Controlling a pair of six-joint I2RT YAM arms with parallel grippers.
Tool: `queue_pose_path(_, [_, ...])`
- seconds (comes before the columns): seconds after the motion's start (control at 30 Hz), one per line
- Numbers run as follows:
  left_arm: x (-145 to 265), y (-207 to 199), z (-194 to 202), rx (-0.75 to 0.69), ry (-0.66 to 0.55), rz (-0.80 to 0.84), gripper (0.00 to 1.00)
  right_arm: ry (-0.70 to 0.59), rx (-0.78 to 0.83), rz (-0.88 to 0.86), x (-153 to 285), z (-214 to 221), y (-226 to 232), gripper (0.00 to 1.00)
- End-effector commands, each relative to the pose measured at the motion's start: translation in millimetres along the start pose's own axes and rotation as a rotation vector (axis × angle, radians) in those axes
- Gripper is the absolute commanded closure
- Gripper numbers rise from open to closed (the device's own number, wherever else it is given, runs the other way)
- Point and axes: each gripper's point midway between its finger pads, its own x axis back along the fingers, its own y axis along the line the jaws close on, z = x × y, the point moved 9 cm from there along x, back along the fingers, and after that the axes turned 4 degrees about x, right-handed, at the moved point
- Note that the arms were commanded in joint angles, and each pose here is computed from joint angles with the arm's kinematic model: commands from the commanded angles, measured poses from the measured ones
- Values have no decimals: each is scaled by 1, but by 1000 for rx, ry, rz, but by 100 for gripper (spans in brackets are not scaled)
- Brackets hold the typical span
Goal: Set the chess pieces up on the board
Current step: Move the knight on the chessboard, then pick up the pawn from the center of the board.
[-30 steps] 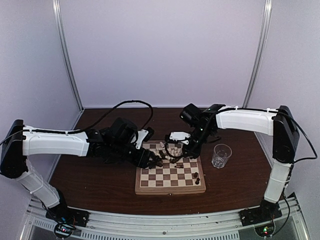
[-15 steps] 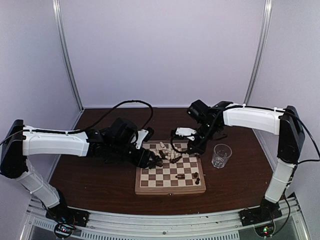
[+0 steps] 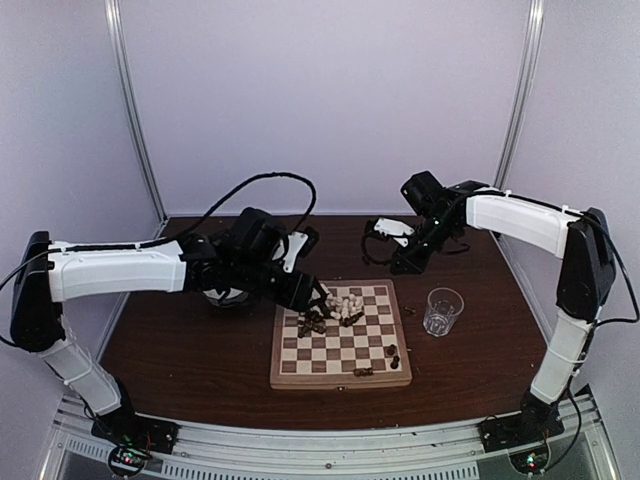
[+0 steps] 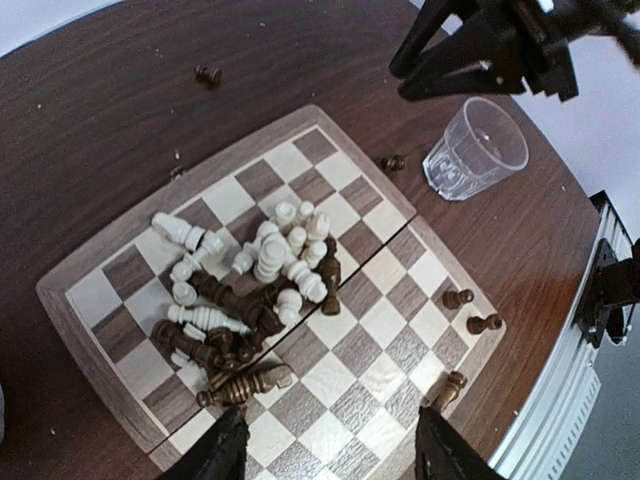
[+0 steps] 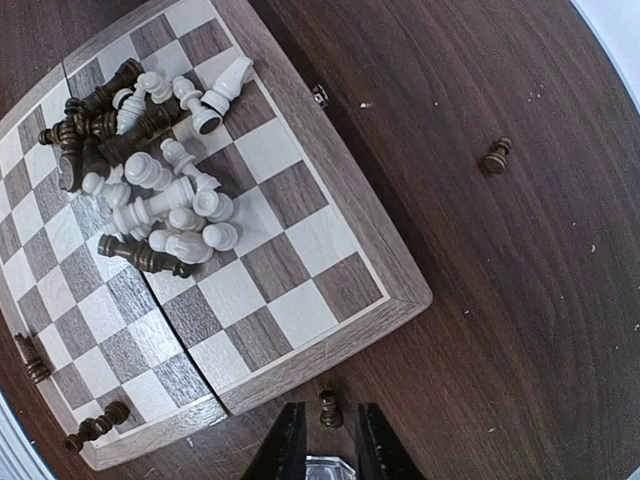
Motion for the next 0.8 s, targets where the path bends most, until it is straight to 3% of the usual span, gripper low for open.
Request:
queue_pose_path(0.0, [-1,4,-28,32,-30,-61,42,18,20,77,7,2,-10,79])
queue_pose_path(0.2, [-6,8,-43,77,-43,-22,43,76,30,30,-5,7,-14,80])
queue_pose_path(0.47, [-9,14,-27,81,-1,-29,44,214,79,-10,-23,27,-10,81])
queue_pose_path(0.77, [-9,20,-12,112,27,-23,44,114,-136,66,-61,-13,-45,77])
